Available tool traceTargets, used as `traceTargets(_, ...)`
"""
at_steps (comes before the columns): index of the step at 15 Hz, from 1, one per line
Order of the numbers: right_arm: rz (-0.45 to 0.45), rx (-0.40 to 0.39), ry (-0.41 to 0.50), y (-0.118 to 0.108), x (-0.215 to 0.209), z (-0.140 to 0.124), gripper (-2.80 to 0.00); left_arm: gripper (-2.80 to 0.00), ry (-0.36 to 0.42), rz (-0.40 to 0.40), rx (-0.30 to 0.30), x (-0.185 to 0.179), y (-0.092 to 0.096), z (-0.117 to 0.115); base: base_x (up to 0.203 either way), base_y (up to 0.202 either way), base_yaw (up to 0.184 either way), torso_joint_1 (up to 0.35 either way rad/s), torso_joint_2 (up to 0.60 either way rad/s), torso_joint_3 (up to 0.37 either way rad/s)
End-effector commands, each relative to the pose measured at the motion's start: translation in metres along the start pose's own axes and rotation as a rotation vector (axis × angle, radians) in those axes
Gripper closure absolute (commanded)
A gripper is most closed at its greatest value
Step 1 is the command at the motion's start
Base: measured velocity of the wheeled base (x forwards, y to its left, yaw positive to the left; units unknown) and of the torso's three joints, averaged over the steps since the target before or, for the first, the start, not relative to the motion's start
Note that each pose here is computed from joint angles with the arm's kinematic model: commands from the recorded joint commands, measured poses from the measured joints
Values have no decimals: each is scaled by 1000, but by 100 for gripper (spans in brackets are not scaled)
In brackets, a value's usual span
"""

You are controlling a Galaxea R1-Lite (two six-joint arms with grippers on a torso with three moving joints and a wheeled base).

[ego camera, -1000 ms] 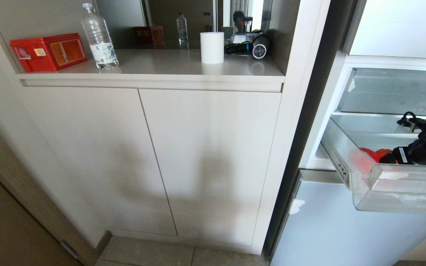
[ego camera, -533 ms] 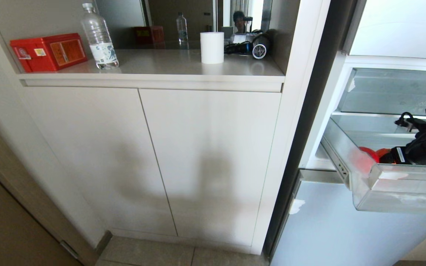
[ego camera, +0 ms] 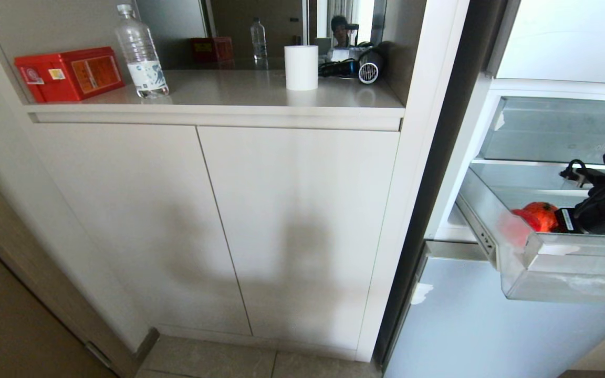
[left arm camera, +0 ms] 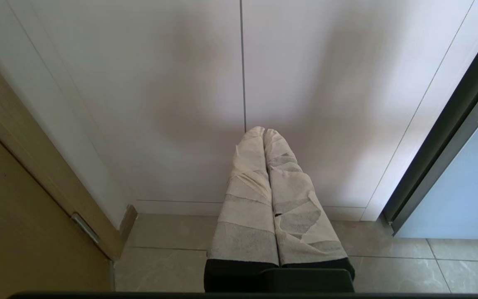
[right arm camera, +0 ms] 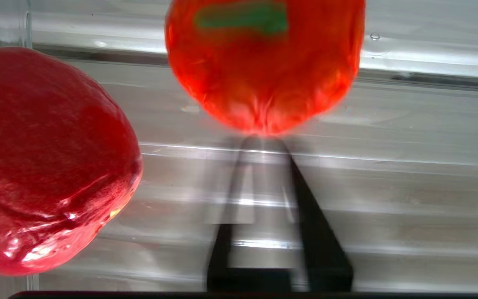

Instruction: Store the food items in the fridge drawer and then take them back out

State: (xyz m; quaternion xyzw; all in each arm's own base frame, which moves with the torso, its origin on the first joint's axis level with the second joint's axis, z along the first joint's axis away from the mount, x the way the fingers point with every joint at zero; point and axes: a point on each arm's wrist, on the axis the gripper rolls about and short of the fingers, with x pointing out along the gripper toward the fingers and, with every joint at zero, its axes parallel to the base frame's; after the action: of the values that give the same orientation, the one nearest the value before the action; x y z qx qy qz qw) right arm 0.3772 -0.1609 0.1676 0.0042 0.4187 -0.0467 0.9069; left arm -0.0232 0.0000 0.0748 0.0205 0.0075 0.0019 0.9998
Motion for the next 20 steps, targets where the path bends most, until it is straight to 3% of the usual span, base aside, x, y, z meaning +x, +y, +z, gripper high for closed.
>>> traceTargets(1,0,-2,-5,0,-3,1,0,0,0,1,0,0,0,0,0,0,0,0,0,0)
traceTargets(7,-15,-9,-66,3,-31,9,0,0,0,1,0,0,0,0,0,0,0,0,0,0)
traceTargets(8,-17,-11,-76,3,-34,10,-30,0,0,1,0,0,0,0,0,0,0,0,0,0)
traceTargets(9,-18,-12,-81,4,-37,11,-280,0,0,1,0,0,0,0,0,0,0,0,0,0)
traceTargets(20,-15,5,-77,-2,-16,17,-280,0,0,1,0,0,0,0,0,0,0,0,0,0)
